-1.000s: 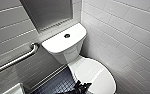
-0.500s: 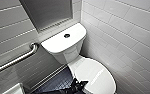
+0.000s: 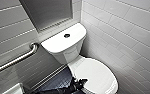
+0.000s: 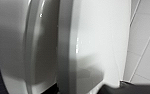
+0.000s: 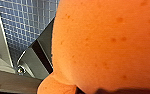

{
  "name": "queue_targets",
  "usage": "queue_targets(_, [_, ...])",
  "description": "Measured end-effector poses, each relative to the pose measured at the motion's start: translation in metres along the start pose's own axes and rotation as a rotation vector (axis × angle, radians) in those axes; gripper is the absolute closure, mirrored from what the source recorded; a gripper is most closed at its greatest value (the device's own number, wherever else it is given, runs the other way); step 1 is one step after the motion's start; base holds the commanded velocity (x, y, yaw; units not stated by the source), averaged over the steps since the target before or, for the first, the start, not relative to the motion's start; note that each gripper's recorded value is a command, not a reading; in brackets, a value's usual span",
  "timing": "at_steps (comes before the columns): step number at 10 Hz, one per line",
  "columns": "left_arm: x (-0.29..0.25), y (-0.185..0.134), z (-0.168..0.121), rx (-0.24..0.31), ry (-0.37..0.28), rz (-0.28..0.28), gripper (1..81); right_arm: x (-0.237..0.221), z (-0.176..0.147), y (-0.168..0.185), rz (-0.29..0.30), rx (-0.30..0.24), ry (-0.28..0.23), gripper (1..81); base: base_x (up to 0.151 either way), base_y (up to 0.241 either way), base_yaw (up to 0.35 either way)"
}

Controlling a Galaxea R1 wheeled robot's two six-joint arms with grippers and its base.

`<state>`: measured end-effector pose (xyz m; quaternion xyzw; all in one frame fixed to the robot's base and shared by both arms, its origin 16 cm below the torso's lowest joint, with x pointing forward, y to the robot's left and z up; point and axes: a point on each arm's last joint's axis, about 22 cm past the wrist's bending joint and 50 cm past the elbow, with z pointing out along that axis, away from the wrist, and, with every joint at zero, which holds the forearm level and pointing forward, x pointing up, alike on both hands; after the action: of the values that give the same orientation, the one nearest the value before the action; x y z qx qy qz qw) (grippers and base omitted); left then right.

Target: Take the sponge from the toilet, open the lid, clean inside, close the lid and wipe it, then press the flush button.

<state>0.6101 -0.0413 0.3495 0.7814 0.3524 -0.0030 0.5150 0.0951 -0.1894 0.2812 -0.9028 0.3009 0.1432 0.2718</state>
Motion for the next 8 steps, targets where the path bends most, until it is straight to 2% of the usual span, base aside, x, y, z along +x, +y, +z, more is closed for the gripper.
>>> queue_targets(5, [0.002,0.038,-0.03,-0.077,-0.026,-0.087,1.0,0.002,0.0,0.002,0.007,-0.004,0.005,81.1,0.0,0.0,0.0])
queue_targets(8, [0.008,0.07,-0.055,-0.125,-0.011,-0.079,1.0,0.017,0.0,-0.008,-0.021,0.017,0.041,81.1,0.0,0.0,0.0])
